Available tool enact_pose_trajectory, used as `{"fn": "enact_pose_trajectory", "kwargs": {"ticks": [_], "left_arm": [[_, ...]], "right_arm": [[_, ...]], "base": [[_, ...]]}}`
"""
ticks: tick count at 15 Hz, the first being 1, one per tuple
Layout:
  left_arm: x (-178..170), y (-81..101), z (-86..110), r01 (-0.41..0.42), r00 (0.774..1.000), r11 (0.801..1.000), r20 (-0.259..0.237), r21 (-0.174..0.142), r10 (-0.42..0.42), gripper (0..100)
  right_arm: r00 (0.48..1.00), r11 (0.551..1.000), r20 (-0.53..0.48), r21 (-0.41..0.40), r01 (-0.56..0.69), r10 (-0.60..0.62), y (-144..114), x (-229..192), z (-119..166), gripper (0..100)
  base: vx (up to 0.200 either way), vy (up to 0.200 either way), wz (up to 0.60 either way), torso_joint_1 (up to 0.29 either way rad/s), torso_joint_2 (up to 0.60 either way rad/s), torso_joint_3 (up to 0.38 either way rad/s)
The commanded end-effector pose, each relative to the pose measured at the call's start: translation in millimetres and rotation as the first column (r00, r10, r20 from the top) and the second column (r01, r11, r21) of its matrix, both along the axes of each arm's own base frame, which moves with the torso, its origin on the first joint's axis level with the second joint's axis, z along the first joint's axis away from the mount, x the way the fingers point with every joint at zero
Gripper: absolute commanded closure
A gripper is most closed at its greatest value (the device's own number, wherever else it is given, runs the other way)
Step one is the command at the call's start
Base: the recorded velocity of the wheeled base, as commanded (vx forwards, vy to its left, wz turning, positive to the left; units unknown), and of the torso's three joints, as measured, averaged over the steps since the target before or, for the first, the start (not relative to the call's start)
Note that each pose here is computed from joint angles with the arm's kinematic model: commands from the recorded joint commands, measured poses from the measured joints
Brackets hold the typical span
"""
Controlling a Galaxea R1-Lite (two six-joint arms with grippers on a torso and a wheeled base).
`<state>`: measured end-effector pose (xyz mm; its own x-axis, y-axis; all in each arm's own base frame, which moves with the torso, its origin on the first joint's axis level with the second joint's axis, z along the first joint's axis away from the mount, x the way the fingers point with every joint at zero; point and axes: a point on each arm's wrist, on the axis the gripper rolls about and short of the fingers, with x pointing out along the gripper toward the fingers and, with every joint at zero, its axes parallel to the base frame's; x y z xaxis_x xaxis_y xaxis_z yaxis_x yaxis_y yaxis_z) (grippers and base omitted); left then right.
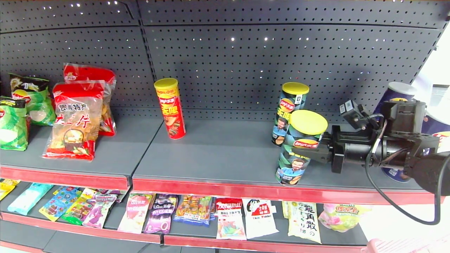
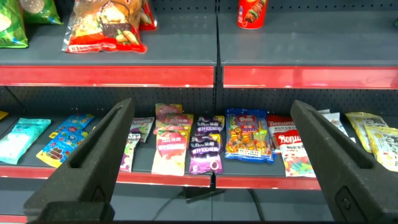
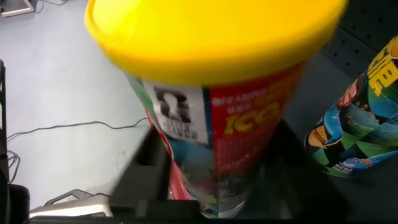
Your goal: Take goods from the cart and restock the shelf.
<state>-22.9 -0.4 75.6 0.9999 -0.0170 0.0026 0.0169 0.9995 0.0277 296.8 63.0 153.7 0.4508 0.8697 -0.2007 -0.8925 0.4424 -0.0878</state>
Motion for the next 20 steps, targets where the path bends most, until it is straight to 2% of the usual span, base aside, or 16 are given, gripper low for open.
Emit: {"fn": "enact_pose_trajectory", "kwargs": {"ticks": [1,8,17,20], "left_arm": [[0,0.0,0.1,0.000,1.000,1.000,-0.001,0.000,0.000,0],[0,0.0,0.1,0.000,1.000,1.000,-0.001,0.000,0.000,0],[0,0.0,0.1,0.000,1.000,1.000,-0.001,0.000,0.000,0],[0,0.0,0.1,0.000,1.000,1.000,-0.001,0.000,0.000,0]], "right_arm": [[1.000,1.000,0.001,-0.001,0.002,-0.002,0,0,-1,0],[1.000,1.000,-0.008,-0.003,0.016,-0.016,-3,-3,-2,0],[0.992,0.994,-0.051,-0.013,0.113,-0.113,-30,-26,-8,0],[0.986,0.988,-0.065,-0.018,0.152,-0.153,-40,-46,-10,0]], "base": [[0.000,0.000,0.00,0.000,0.00,0.000],[0.000,0.000,0.00,0.000,0.00,0.000],[0.000,0.000,0.00,0.000,0.00,0.000],[0.000,0.000,0.00,0.000,0.00,0.000]]}}
